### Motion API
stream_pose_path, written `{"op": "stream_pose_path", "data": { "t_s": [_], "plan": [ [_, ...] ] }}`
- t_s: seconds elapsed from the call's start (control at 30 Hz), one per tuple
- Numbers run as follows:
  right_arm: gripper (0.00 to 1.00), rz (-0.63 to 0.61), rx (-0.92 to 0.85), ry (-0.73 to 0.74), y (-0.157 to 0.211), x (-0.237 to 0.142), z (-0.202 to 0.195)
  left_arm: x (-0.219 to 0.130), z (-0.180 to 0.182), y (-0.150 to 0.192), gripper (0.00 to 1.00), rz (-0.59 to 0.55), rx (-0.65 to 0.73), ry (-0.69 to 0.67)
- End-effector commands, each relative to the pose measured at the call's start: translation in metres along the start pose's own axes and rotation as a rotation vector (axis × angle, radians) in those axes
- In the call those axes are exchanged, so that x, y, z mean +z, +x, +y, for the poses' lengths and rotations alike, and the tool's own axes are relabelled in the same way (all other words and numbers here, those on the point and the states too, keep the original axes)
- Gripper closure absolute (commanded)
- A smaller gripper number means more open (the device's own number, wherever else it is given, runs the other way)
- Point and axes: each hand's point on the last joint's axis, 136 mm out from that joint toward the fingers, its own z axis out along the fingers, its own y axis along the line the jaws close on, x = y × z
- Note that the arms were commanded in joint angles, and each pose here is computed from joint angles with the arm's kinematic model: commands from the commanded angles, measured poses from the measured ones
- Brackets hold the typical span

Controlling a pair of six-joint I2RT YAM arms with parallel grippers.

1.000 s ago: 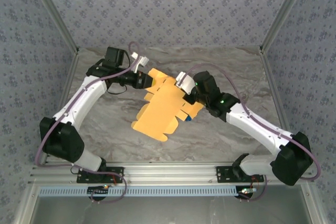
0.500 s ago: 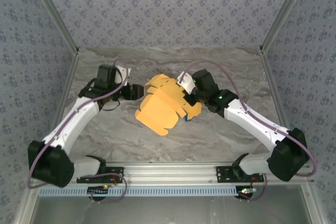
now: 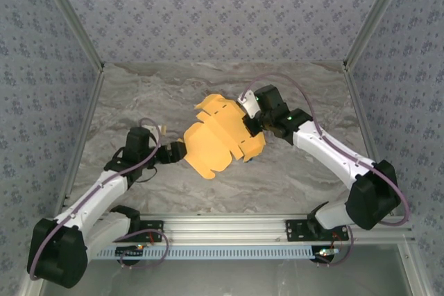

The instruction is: Fold the paper box

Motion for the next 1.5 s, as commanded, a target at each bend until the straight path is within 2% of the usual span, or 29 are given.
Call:
{"op": "stream_pose_path", "data": {
  "t_s": [0.0, 0.13, 0.2, 0.27, 0.47, 0.53, 0.83, 1.03, 1.17, 1.47],
  "plan": [
    [1.00, -0.005, 0.033, -0.024, -0.007, -0.001, 0.002, 0.006, -0.014, -0.015, 0.12, -0.047, 0.020, 0.082],
    [1.00, -0.002, 0.034, -0.021, -0.007, 0.000, 0.002, 0.027, -0.018, -0.014, 0.16, -0.009, 0.008, 0.135],
    [1.00, -0.002, 0.036, -0.018, -0.008, 0.000, 0.002, 0.035, -0.021, -0.015, 0.22, -0.002, 0.002, 0.164],
    [1.00, 0.002, 0.038, -0.012, -0.007, 0.001, 0.001, 0.041, -0.025, -0.016, 0.32, 0.004, -0.002, 0.195],
    [1.00, 0.006, 0.064, 0.020, -0.005, 0.002, -0.004, 0.045, -0.042, -0.017, 0.75, 0.018, 0.003, 0.278],
    [1.00, 0.005, 0.077, 0.031, -0.005, 0.002, -0.006, 0.044, -0.046, -0.015, 0.83, 0.037, 0.003, 0.289],
    [1.00, 0.000, 0.053, 0.044, -0.022, -0.011, -0.007, 0.022, -0.052, -0.024, 1.00, 0.050, -0.019, 0.241],
    [1.00, 0.034, 0.049, 0.077, -0.024, -0.025, -0.015, -0.007, -0.055, -0.028, 1.00, 0.050, -0.009, 0.190],
    [1.00, 0.014, 0.034, 0.150, -0.032, -0.035, -0.029, -0.018, -0.051, -0.022, 1.00, 0.041, -0.035, 0.168],
    [1.00, 0.047, -0.131, 0.389, -0.037, -0.034, -0.045, -0.020, -0.062, -0.013, 1.00, 0.068, -0.087, 0.255]
  ]
}}
